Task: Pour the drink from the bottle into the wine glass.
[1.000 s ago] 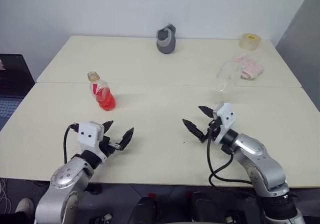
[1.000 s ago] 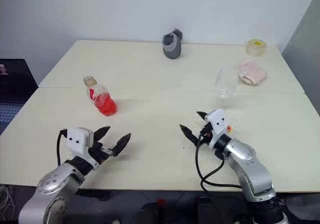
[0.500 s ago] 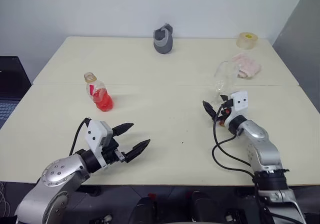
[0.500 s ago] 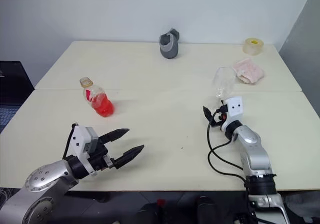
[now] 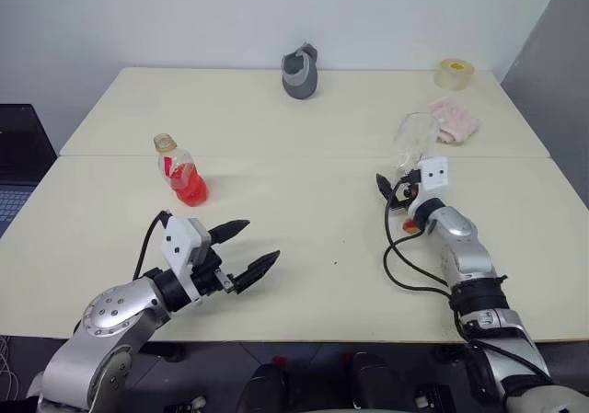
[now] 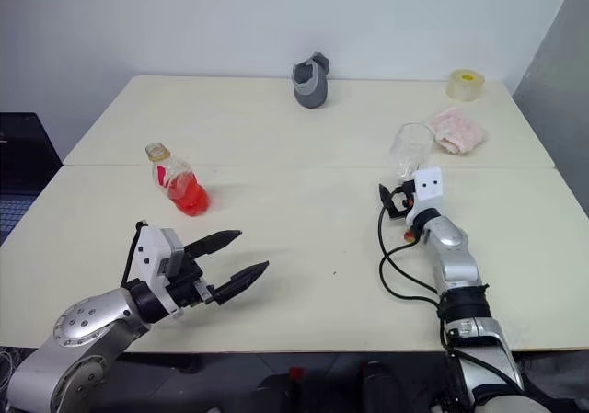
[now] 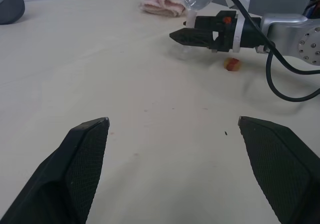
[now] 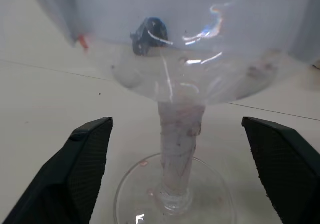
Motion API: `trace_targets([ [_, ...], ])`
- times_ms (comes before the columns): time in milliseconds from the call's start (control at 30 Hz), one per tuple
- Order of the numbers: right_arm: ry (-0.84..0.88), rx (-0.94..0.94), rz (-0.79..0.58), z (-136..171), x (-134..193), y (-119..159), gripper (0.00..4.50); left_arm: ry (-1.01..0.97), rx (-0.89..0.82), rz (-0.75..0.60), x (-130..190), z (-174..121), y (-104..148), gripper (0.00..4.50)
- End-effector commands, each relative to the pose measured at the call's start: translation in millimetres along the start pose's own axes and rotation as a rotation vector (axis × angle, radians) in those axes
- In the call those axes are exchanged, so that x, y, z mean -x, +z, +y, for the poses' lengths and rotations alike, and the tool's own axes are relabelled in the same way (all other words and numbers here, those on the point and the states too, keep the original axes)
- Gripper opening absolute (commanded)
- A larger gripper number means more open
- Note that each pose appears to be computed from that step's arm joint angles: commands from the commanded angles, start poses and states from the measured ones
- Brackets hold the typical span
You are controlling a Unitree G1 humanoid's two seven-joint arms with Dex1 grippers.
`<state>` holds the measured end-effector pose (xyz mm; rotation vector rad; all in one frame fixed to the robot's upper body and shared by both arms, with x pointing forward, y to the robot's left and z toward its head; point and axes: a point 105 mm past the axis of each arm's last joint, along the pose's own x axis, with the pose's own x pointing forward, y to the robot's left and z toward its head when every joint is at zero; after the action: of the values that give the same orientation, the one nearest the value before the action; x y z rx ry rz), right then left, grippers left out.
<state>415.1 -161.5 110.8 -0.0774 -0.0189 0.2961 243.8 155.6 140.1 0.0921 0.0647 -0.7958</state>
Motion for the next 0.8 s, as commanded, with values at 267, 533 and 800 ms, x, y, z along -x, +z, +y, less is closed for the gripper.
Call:
trace_targets([
  [267, 0.000, 0.026, -0.084, -0.4, -4.6, 22.7, 0.57, 0.044, -0.028, -0.017, 4.4, 4.7, 0.3, 4.50],
  [533, 0.241, 0.118, -0.216, 67.1, -25.1, 74.9, 0.13, 0.134, 0.031, -0.002, 19.0, 10.1, -6.7, 4.50],
  [800, 0.504, 0.033, -0.268, 159.3, -40.5, 102.0, 0.13, 0.415, 0.062, 0.039, 75.1, 13.5, -22.6, 4.50],
])
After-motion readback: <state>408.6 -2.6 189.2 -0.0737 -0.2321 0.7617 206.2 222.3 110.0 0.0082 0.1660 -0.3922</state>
